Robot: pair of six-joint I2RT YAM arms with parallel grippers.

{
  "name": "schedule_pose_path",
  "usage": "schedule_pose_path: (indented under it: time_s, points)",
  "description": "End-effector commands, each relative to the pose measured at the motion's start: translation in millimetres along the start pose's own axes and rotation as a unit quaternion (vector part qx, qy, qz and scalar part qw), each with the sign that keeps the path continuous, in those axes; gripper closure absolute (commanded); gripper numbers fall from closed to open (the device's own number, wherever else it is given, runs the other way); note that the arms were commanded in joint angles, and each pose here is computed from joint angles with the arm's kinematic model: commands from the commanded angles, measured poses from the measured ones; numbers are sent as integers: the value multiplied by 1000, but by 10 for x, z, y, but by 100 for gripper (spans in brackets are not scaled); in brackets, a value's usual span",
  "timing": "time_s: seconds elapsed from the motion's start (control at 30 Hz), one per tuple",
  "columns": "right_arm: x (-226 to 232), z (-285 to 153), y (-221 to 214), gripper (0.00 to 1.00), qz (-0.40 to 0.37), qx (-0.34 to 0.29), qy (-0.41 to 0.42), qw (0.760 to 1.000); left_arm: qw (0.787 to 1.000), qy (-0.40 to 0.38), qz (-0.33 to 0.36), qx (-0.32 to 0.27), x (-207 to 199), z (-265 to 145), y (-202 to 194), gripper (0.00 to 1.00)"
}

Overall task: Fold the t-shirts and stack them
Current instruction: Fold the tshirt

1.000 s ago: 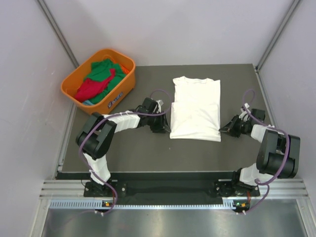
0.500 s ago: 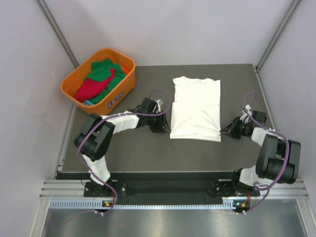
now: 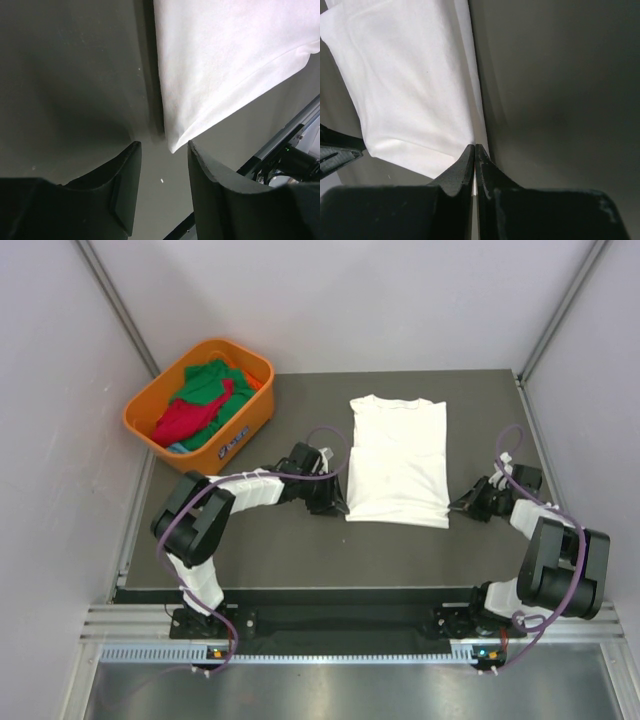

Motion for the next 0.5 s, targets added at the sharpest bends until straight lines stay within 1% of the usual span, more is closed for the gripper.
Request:
schedule_pose_path:
  time_s: [0.0,0.13,0.17,0.23,0.27,0.33,0.37,0.47]
  points:
    - [-40,-40,27,100,1,-18,-15,1000,999,-25,14,-21,-108,-68,34,53]
    - [2,-81,89,100,-3,-25,-15,1000,999,-19,15,-21,-77,-61,9,53]
    - [8,-96,84,98,2,-19,-22,1000,999,-19,15,-22,-74,-65,12,53]
    - [60,-143,128,87,1,-23,-20,1000,999,-19,16,-22,-80,-73,7,53]
    - [63,-166,103,79,8,-16,-27,999,999,-18,16,-22,-73,-72,2,53]
    - [82,-215,83,68,8,-20,-33,999,999,-17,19,-25,-81,-86,8,53]
    - [87,-231,55,59,10,-19,-34,999,999,-18,19,-26,-82,-86,9,53]
    - [85,-250,-27,56,10,-15,-29,999,999,-20,20,-25,-85,-69,12,53]
Point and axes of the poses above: each gripper's point midway between its finger pads, its own z axis out along the fingers, its own x axis along the line the jaws close on, y = z × x, the point moved 9 cm from there along -z, back along the fingers, and after that the axes turned 2 degrees about -z, right-handed, at the moved point
